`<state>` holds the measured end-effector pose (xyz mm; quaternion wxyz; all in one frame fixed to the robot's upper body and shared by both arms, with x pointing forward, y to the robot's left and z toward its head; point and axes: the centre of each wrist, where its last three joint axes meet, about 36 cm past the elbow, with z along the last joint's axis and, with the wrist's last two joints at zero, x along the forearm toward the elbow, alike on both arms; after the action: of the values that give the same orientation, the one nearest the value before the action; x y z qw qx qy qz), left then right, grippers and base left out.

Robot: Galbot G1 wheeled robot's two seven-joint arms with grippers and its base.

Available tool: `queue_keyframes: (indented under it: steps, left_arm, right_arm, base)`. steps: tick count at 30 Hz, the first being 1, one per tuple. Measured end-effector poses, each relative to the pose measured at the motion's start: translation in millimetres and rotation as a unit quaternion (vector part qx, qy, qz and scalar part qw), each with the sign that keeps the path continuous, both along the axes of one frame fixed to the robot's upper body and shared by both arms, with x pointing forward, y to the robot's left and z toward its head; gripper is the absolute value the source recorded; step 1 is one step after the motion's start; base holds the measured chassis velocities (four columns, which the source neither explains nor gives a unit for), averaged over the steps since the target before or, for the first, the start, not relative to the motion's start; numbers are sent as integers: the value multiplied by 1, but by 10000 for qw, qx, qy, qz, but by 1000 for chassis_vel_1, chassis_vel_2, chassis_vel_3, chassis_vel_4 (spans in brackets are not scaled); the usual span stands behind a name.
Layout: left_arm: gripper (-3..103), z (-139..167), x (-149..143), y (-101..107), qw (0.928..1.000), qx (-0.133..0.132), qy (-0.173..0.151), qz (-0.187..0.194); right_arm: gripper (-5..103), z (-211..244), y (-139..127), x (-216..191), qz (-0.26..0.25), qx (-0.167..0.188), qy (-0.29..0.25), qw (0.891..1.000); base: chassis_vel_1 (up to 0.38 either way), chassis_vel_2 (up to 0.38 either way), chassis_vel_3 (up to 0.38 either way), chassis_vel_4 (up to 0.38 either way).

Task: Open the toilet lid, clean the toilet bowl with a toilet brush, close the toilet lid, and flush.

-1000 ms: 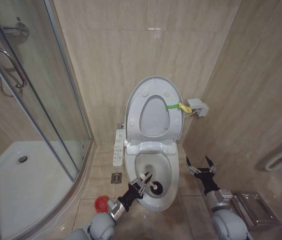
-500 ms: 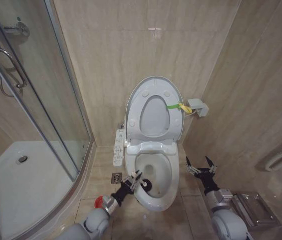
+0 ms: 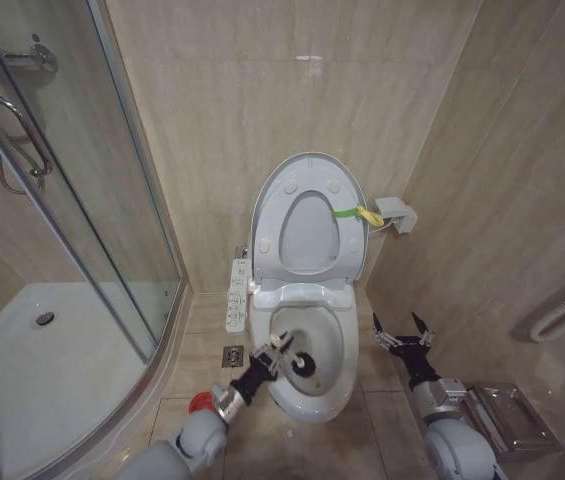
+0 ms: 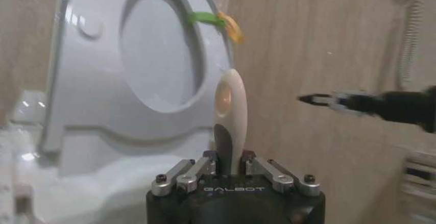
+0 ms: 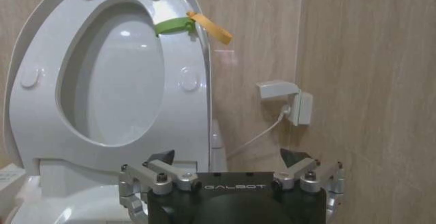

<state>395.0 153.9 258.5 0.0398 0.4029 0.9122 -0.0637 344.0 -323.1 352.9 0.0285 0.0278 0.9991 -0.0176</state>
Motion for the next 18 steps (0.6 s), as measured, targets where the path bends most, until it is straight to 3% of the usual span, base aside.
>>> queue_keyframes:
  steps: [6, 9, 13, 18]
  left_arm:
    - [19, -20, -5, 3, 9998, 140, 108, -23]
    - [19, -28, 16, 10, 9997, 170, 105, 148]
    - [19, -23, 34, 15, 9994, 175, 39, 289]
    - [19, -8, 37, 13, 9995, 139, -52, 292]
  right_arm:
    - [100, 0, 0, 0, 0, 0, 0, 10000]
    - [100, 0, 0, 0, 0, 0, 0, 10000]
    - [100, 0, 0, 0, 0, 0, 0, 10000]
    - [100, 0, 0, 0, 0, 0, 0, 10000]
  base:
    - [0, 0, 0, 0]
    - [0, 0, 0, 0]
    - [0, 0, 0, 0]
    - [0, 0, 0, 0]
